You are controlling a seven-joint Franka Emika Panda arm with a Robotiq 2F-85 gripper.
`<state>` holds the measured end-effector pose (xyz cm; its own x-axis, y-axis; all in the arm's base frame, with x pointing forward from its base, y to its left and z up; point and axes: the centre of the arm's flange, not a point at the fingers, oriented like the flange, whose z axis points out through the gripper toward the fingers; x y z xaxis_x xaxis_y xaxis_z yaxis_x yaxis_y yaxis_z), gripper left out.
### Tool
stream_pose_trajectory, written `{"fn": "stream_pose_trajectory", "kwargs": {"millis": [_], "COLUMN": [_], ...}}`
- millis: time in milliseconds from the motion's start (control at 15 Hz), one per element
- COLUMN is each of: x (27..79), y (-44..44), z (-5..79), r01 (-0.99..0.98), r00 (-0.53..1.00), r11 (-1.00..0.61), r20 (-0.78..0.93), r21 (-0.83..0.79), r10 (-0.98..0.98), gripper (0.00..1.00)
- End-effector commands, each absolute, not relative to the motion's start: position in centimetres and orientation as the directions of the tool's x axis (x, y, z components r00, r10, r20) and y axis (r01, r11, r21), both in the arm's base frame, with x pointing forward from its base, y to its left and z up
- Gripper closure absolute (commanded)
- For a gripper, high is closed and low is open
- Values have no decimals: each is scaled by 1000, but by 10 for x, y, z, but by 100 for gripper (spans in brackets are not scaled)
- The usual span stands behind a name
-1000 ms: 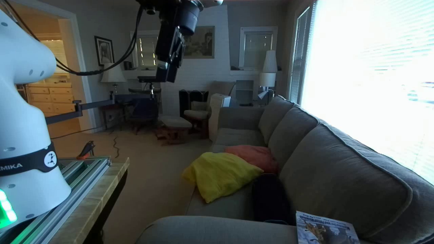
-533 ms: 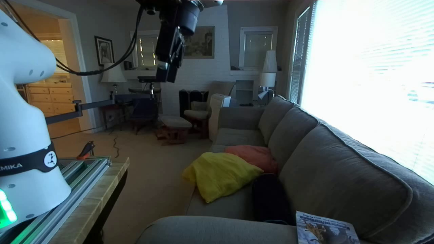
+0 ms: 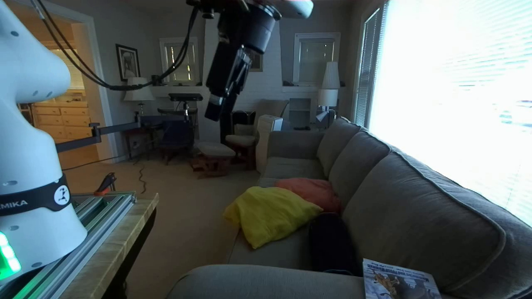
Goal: Take the book off of the armrest and put it on the table
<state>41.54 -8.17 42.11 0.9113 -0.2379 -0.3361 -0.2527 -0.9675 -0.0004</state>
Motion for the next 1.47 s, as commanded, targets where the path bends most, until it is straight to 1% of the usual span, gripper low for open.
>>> {"fn": "stream_pose_trajectory", "kwargs": {"millis": [0, 333, 600, 1000, 1200, 1400], "x": [469, 516, 560, 602, 618, 629], "y": [-135, -189, -216, -244, -249, -258], "z": [397, 348, 308, 241, 199, 153], "r01": [-298, -340, -452, -574, -607, -633], "r00": [871, 851, 835, 806, 789, 769], "r11": [-948, -908, -857, -771, -736, -702], "r20": [-439, -491, -455, -358, -337, -371], "r21": [-114, -244, -248, -277, -301, -327], "r10": [-221, -187, -309, -471, -513, -520], "gripper": [0, 0, 0, 0, 0, 0]}}
